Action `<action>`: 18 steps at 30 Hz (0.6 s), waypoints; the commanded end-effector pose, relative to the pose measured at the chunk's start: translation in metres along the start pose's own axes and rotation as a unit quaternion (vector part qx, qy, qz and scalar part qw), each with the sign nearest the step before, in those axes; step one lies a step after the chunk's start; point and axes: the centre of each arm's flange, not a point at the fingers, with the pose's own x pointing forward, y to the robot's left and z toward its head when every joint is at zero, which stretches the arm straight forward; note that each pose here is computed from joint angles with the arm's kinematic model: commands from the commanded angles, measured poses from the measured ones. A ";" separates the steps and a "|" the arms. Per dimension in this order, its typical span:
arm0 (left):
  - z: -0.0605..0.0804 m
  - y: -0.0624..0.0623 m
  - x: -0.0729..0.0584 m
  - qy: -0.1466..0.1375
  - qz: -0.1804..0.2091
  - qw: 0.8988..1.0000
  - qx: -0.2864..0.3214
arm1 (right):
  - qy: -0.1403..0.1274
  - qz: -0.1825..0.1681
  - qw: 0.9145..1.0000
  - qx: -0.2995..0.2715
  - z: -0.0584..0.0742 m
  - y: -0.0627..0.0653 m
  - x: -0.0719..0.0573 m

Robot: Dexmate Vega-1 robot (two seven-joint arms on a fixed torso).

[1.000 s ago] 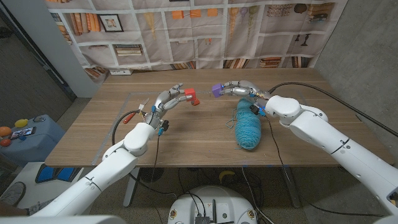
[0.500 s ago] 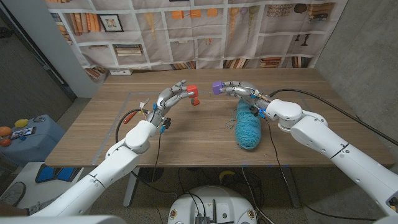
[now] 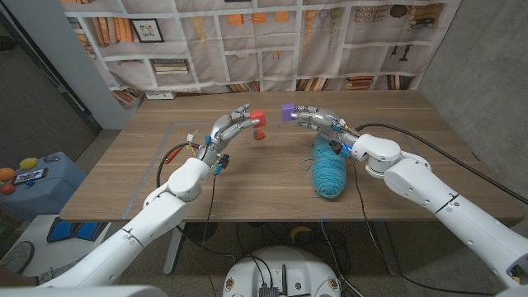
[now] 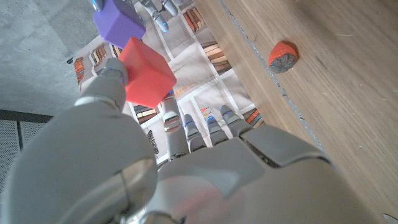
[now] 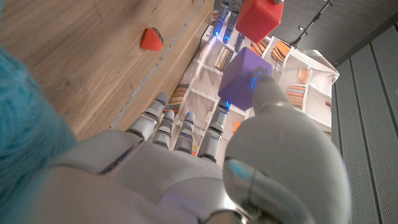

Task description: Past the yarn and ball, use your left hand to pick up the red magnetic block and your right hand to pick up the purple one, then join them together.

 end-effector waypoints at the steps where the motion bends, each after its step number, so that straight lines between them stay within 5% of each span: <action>1: 0.002 -0.004 0.002 -0.001 -0.009 1.000 -0.011 | -0.002 0.019 1.000 0.013 -0.001 0.005 0.002; 18: 0.003 -0.006 0.004 0.000 -0.018 1.000 -0.010 | 0.006 0.034 0.999 0.002 0.000 0.010 0.004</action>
